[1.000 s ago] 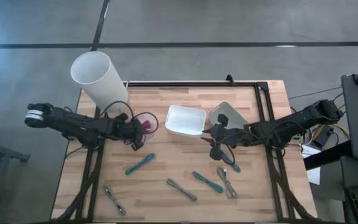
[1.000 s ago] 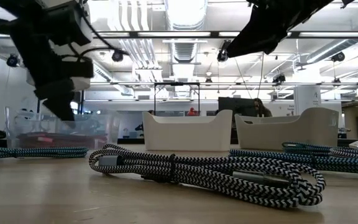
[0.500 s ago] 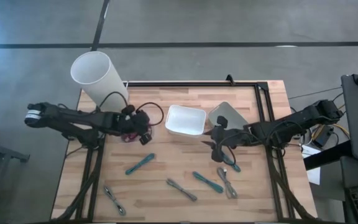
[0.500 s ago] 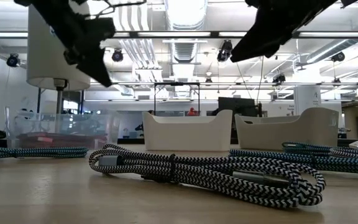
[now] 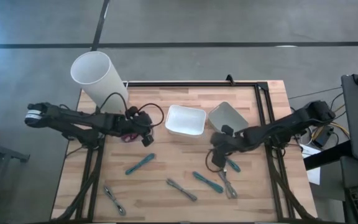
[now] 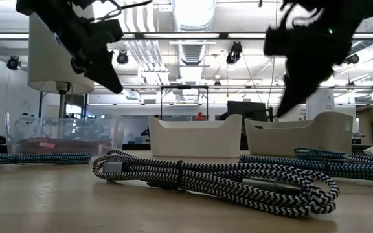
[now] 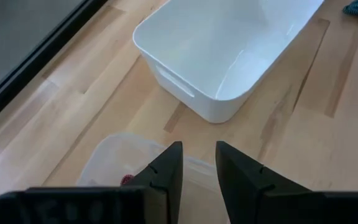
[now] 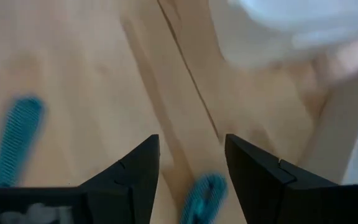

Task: Pick & Place USB Port
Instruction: Put the right blue patterned charger cable into the white bin

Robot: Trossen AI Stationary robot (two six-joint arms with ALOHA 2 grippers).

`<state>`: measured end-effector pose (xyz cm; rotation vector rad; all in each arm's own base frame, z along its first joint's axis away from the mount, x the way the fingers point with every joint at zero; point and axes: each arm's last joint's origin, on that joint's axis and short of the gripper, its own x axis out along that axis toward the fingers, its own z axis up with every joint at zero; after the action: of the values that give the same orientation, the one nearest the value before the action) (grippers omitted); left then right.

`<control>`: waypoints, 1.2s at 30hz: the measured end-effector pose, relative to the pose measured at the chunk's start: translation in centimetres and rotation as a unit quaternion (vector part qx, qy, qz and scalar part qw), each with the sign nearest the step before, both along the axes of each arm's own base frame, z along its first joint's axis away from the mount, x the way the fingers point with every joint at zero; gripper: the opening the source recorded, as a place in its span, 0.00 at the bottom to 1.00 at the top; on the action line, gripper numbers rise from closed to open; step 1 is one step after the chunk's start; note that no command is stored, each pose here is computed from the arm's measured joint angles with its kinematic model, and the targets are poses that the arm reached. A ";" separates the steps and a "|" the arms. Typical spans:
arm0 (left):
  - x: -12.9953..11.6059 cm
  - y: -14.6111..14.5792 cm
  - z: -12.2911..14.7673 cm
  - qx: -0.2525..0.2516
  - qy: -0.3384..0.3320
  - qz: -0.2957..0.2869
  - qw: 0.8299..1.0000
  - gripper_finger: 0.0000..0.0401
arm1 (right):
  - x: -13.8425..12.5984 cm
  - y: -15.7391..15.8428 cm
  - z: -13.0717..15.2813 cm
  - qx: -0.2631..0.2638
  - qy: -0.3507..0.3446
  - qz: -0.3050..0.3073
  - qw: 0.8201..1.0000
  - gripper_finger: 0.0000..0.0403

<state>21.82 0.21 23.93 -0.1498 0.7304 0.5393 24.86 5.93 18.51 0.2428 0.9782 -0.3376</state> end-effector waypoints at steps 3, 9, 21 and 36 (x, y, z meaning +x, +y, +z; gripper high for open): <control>-0.1 0.0 -0.4 0.000 0.004 0.000 1.000 0.25 | -0.2 0.1 -1.2 0.020 0.050 -0.004 0.999 0.45; -0.3 0.0 -1.1 -0.001 0.011 0.002 1.000 0.25 | 0.2 0.9 -3.4 0.043 0.105 0.013 0.994 0.45; -0.2 0.0 -1.0 -0.002 0.001 0.003 1.000 0.25 | 1.6 1.1 -2.9 -0.001 0.182 -0.010 0.983 0.42; -0.2 0.0 -1.0 -0.002 0.001 0.002 1.000 0.25 | -0.7 4.2 1.1 0.057 0.237 -0.155 0.957 0.41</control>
<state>21.64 0.22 22.89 -0.1558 0.7331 0.5424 24.17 10.10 19.57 0.4345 1.4397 -0.6462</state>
